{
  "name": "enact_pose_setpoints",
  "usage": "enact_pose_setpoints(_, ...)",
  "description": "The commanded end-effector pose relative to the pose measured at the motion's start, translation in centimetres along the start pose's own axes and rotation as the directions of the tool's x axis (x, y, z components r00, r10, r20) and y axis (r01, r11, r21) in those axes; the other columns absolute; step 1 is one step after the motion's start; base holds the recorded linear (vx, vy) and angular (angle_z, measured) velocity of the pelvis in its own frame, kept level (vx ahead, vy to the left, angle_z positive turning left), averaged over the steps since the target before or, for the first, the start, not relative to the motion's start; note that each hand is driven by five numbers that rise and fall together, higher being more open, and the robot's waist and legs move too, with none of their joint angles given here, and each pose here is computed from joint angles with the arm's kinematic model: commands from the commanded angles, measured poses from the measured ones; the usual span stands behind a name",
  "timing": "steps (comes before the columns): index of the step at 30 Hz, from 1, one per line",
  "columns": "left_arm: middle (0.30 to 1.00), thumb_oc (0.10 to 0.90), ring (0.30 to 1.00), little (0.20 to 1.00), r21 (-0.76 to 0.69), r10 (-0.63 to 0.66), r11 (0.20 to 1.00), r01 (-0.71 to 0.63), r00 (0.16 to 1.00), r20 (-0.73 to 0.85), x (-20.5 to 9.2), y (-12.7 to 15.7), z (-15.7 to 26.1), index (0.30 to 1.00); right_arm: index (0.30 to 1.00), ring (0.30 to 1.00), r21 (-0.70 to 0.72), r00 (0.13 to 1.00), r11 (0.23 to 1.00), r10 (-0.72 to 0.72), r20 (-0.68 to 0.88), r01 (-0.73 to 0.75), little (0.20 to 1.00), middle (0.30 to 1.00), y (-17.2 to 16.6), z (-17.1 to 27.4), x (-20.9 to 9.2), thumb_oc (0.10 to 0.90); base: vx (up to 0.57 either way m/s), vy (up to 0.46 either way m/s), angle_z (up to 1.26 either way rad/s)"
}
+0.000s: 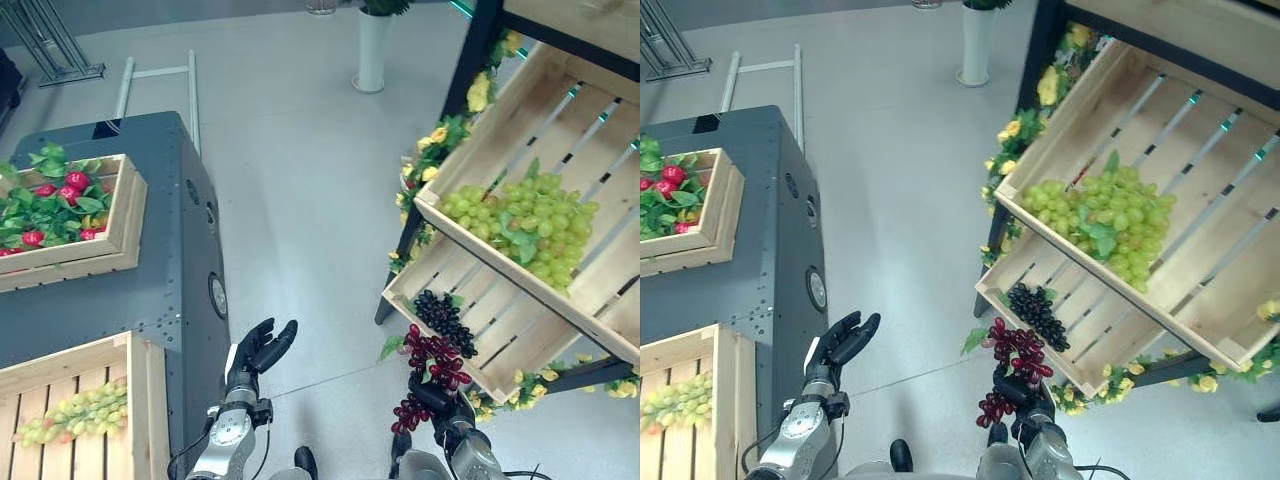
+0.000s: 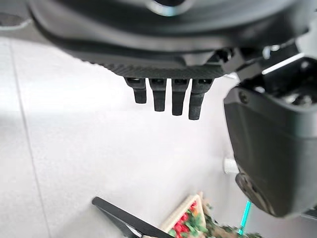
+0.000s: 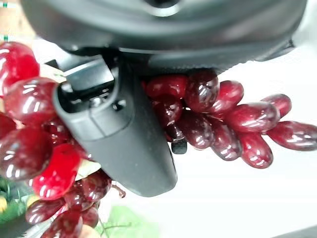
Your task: Pick up the fruits from the basket on one side to the basket on the other side
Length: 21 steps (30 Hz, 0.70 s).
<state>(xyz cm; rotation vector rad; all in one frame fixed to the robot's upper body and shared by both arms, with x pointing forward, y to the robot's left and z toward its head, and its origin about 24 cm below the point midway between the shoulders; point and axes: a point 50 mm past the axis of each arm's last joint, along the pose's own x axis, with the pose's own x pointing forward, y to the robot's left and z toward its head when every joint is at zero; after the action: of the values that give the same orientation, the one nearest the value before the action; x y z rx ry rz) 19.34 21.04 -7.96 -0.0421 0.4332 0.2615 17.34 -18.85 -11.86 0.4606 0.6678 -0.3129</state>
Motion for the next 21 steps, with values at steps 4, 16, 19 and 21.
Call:
enact_pose_setpoints(4, 0.9, 0.8, 0.9, 0.9, -0.206, -0.041, 0.975, 0.082, 0.98, 0.196, 2.3, -1.7, 5.6, 0.9, 0.3, 0.3, 0.077, 0.93, 0.988, 0.098, 0.353, -0.133, 0.3, 0.3, 4.5, 8.4, 1.2, 0.4, -0.1, -0.22, -0.16)
enact_pose_setpoints(16, 0.9, 0.8, 0.9, 0.9, -0.112, -0.194, 0.958, 0.265, 0.883, 0.427, 2.5, -6.2, 11.9, 0.9, 0.3, 0.3, 0.053, 0.74, 0.99, 0.061, 0.67, -0.13, 0.3, 0.3, 7.9, 20.6, 0.1, 0.4, -0.13, -0.082, 0.03)
enact_pose_setpoints(19, 0.9, 0.8, 0.9, 0.9, -0.096, -0.205, 0.956, 0.279, 0.861, 0.465, 2.3, -6.9, 13.1, 0.9, 0.3, 0.3, 0.04, 0.674, 0.996, 0.022, 0.738, -0.077, 0.3, 0.3, 8.2, 24.7, -0.6, 0.4, -0.06, 0.032, 0.02)
enact_pose_setpoints(21, 0.9, 0.8, 0.9, 0.9, -0.094, -0.204, 0.956, 0.28, 0.856, 0.475, 2.3, -7.1, 13.4, 0.9, 0.3, 0.3, 0.044, 0.646, 0.998, 0.001, 0.764, -0.052, 0.3, 0.3, 7.8, 26.1, -1.0, 0.4, -0.03, 0.038, 0.05)
